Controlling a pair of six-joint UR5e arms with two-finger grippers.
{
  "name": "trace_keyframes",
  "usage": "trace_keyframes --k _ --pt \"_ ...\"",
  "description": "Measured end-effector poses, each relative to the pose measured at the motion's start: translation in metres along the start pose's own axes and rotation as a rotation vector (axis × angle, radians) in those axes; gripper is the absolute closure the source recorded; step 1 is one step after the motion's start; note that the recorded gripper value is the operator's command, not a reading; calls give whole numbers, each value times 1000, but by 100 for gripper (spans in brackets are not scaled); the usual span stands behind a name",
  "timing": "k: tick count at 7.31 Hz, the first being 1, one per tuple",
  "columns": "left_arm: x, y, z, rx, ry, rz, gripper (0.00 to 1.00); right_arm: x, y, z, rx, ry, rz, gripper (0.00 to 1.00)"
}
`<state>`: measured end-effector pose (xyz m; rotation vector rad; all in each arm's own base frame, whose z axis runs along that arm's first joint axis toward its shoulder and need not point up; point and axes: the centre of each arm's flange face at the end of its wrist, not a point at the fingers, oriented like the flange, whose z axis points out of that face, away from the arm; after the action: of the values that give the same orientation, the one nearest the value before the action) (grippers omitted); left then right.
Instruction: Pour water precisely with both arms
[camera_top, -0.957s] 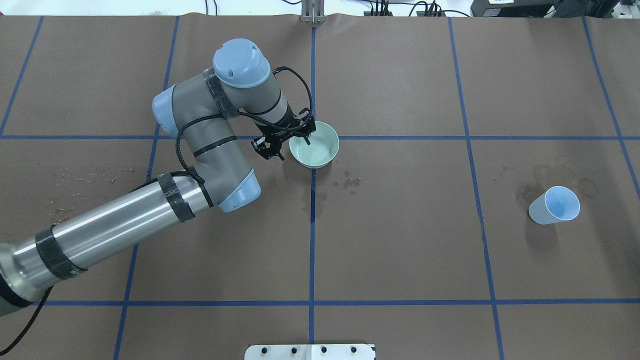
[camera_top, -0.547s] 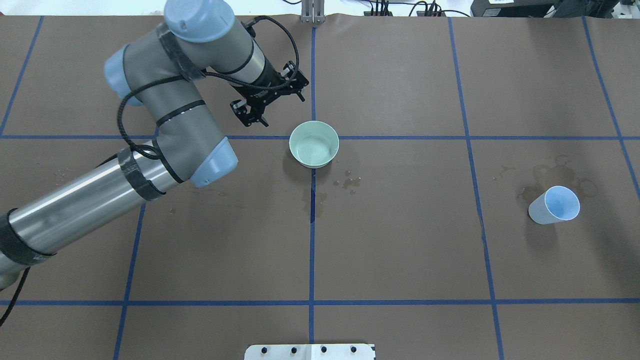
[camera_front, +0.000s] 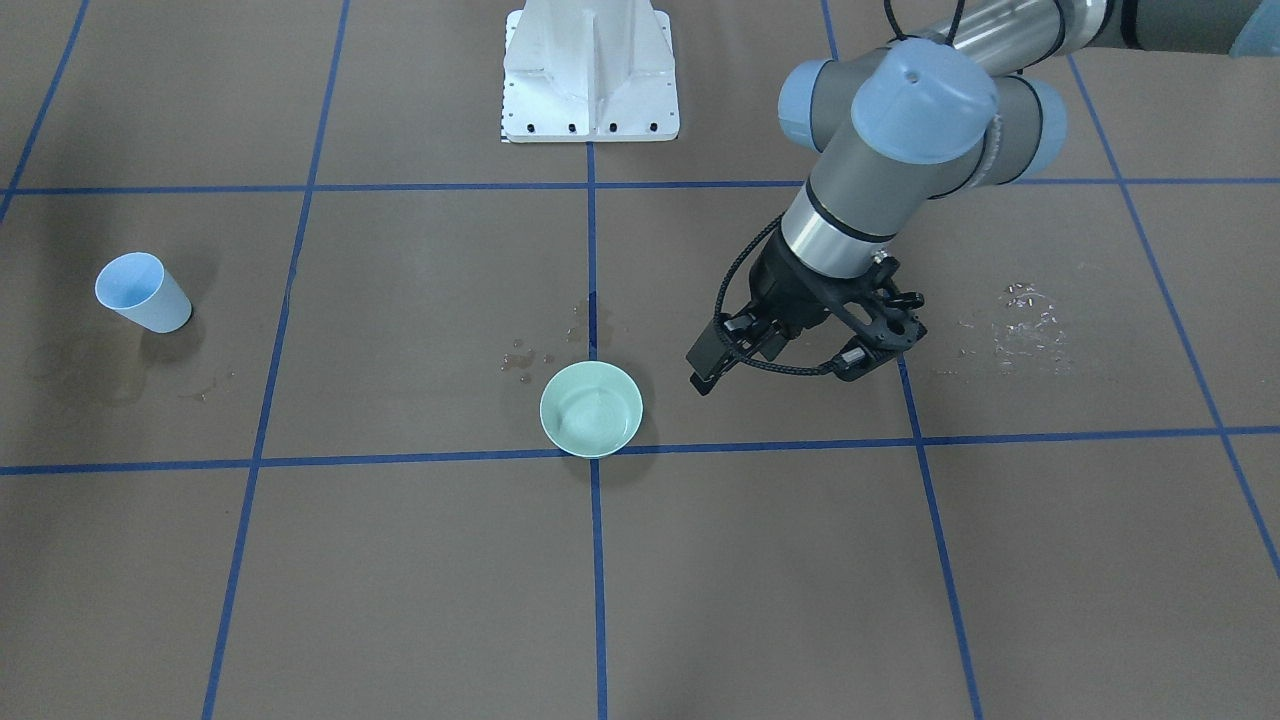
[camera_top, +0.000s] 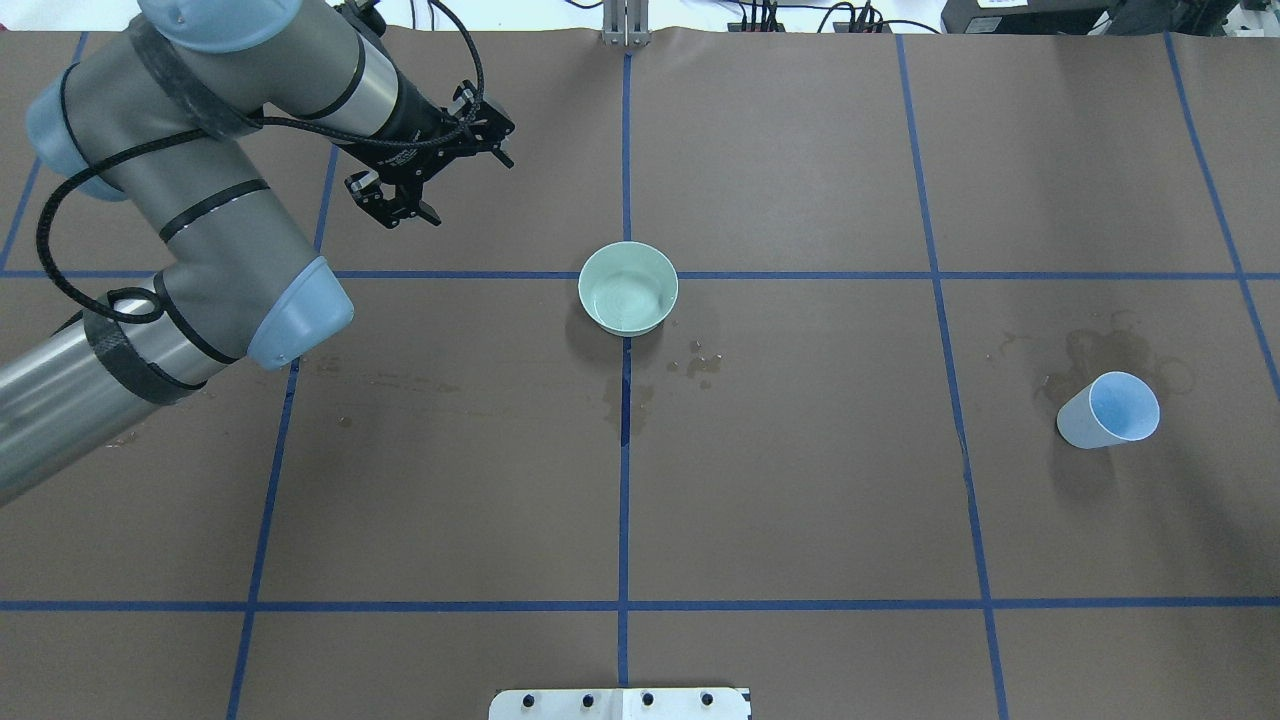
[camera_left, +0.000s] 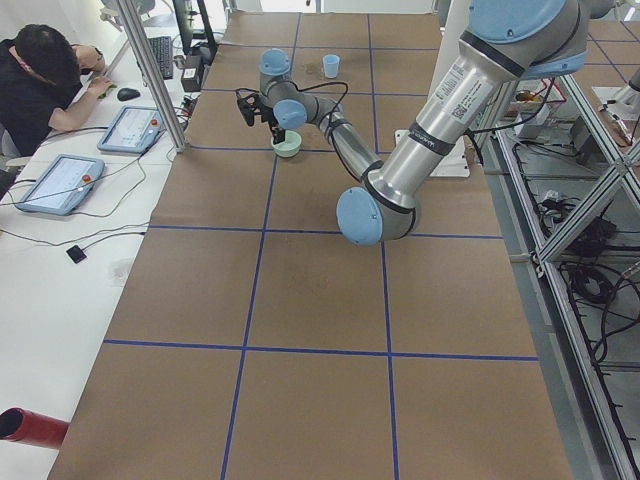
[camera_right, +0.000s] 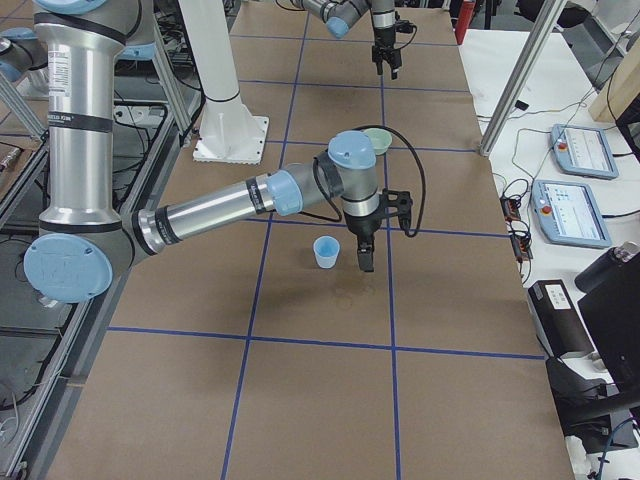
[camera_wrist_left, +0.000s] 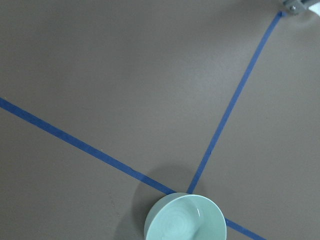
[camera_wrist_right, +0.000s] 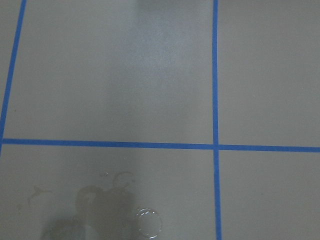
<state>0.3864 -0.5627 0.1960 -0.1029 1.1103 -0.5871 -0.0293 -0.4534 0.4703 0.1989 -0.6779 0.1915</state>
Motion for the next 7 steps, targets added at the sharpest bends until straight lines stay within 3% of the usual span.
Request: trace_keyframes --k 2,3,5,7 --pt "-10 -2 0 4 -6 -3 0 -53 60 -18 47 8 108 1" --pt "-14 -3 1 5 -9 7 0 -71 86 -17 90 35 151 1" --pt "-59 -5 -1 4 -38 105 0 -104 136 15 208 105 173 1" --pt "-115 -4 -8 -4 -74 197 0 -112 183 36 316 107 166 1"
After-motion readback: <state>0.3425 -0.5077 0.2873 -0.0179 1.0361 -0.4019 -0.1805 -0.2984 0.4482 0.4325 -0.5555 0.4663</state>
